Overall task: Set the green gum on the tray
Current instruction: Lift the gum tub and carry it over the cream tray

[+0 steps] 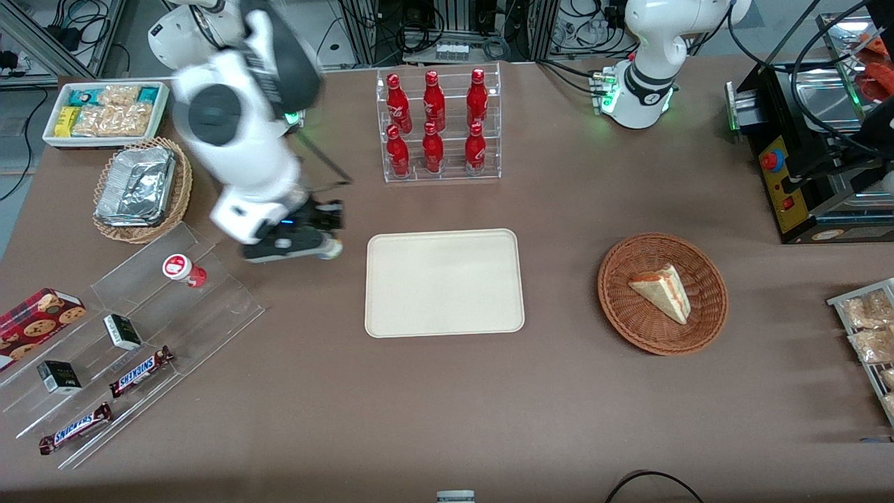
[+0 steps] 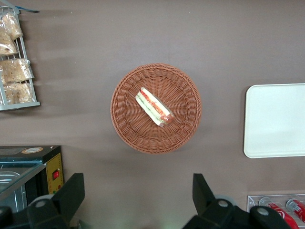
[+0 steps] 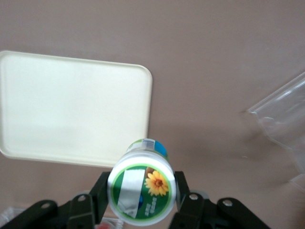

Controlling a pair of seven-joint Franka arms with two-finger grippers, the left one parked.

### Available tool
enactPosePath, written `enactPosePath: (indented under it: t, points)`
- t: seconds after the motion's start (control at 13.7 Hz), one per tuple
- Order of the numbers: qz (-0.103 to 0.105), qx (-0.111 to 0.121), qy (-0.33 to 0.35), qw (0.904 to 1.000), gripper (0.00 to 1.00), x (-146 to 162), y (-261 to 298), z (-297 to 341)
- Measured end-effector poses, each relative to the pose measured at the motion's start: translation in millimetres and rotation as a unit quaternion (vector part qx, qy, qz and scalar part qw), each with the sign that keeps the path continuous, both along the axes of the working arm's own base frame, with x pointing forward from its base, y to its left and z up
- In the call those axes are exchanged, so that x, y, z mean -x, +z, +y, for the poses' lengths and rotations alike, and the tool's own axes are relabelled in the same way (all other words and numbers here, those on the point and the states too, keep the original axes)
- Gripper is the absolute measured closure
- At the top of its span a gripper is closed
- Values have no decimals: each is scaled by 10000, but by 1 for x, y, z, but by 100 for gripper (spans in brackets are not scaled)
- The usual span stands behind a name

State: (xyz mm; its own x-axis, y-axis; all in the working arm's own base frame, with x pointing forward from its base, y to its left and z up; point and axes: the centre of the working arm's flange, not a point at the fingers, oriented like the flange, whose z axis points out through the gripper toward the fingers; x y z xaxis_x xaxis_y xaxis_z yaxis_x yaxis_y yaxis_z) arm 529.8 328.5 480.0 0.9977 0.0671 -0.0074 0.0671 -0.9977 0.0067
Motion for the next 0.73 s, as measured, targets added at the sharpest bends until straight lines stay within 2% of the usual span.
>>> enactPosePath:
  t: [0.22,0.44,0.73]
  points:
    - [-236,-1,-293,9993,41,-5,-43,73]
    - [-286,-102,-340,9990,41,-8,-100,115]
    - [-327,-258,-496,9979,41,-13,-166,134]
